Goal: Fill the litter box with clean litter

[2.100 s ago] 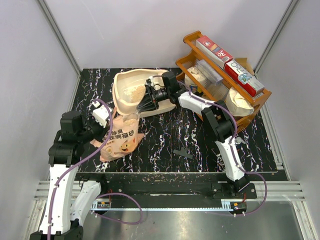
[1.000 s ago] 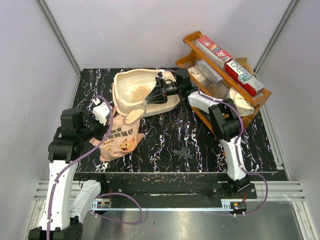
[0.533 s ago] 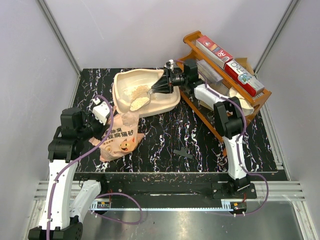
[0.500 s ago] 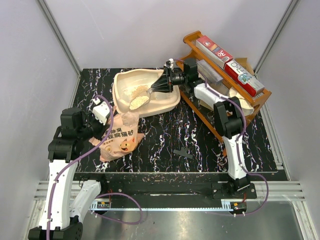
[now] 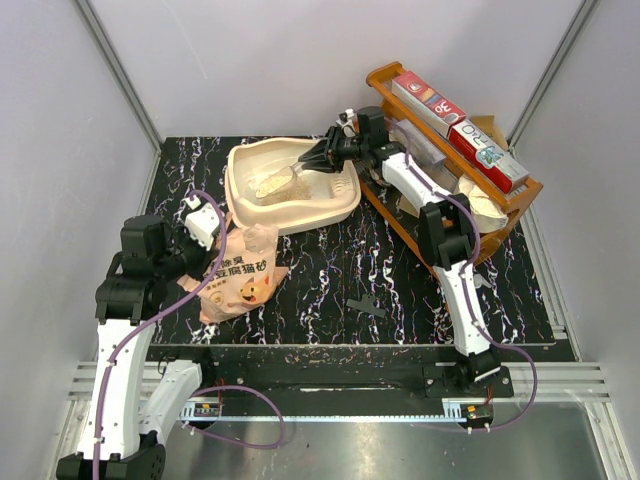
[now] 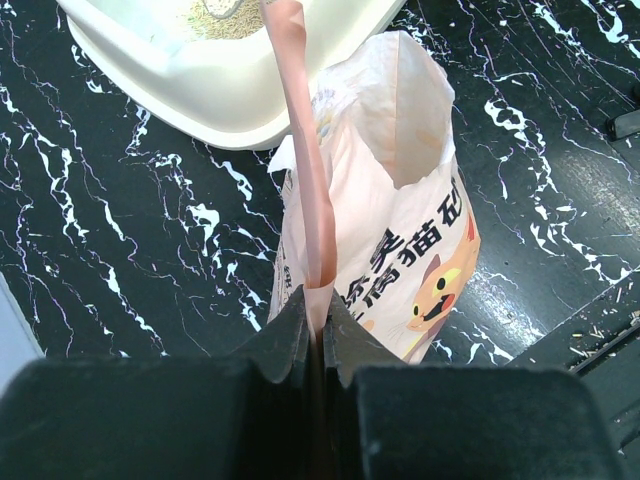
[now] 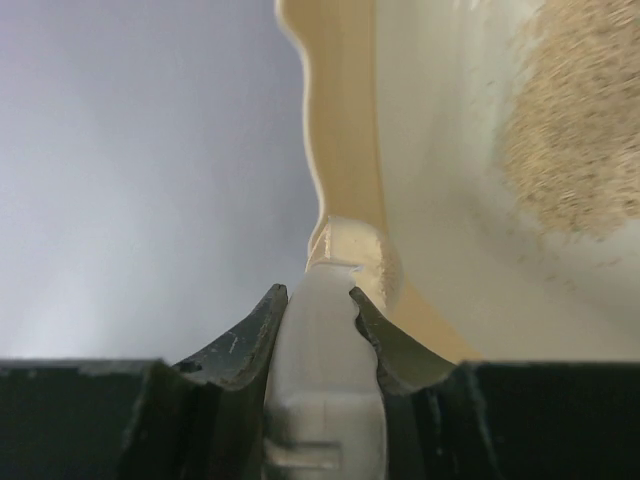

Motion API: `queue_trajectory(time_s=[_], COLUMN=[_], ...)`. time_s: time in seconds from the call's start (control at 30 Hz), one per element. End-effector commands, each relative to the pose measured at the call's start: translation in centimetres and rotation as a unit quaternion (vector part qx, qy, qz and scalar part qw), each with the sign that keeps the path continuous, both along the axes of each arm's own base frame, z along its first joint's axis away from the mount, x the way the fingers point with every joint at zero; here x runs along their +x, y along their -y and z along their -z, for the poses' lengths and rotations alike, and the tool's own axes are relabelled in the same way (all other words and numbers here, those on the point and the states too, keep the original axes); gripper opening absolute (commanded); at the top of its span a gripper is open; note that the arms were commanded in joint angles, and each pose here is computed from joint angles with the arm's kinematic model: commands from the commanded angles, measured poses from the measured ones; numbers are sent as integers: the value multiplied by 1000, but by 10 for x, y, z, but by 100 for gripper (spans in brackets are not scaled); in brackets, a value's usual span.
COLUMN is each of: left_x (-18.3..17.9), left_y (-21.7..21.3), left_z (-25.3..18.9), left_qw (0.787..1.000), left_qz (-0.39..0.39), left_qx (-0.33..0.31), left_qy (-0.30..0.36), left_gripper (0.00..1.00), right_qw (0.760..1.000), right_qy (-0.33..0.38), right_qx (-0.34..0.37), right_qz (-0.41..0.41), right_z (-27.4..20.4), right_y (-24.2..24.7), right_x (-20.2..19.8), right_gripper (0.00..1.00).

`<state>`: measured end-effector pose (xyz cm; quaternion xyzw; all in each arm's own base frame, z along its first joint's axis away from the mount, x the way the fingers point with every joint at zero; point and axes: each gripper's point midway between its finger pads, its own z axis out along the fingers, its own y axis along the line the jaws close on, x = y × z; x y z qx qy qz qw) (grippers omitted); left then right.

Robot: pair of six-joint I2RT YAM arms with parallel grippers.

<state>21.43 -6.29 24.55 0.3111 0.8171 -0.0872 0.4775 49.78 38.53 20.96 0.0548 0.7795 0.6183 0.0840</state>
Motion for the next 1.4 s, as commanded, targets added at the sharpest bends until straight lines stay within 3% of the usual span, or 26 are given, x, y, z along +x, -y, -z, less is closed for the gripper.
queue_trajectory(time_s=[0.0,0.23,0.43,0.63,0.67,0.83,0.87,0.97,1.1,1.3,1.37], left_x=[3,1,-3,-8,-7,-5,-4,2,10,19,20], left_y=[2,9,18,22,22,17,17,15,13,13,13], left_z=[-21,-22,-24,-27,-29,-34,-37,-43,-50,-48,-48], left_qw=[1000,999,998,996,995,995,994,993,992,991,992], left_qz=[1,14,38,52,50,36,32,21,12,10,7], left_qx=[-7,-23,-41,-45,-45,-41,-43,-47,-49,-48,-53], left_qy=[30,29,38,62,69,88,94,105,118,122,118], left_gripper=[4,4,4,4,4,4,4,4,4,4,4], right_qw=[994,966,912,814,786,713,685,655,658,701,720], right_qy=[62,176,291,426,459,541,565,591,616,664,663], right_qx=[-62,-142,-239,-353,-374,-418,-436,-451,-420,-259,-193], right_qz=[70,128,165,177,175,154,144,134,108,9,-71], right_z=[-7,-21,-34,-57,-66,-95,-104,-124,-154,-209,-212], right_y=[10,22,29,23,22,20,24,33,39,20,10], right_x=[30,57,71,69,68,59,57,48,19,-74,-117], right_gripper=[4,5,4,3,3,3,2,0,0,0,0])
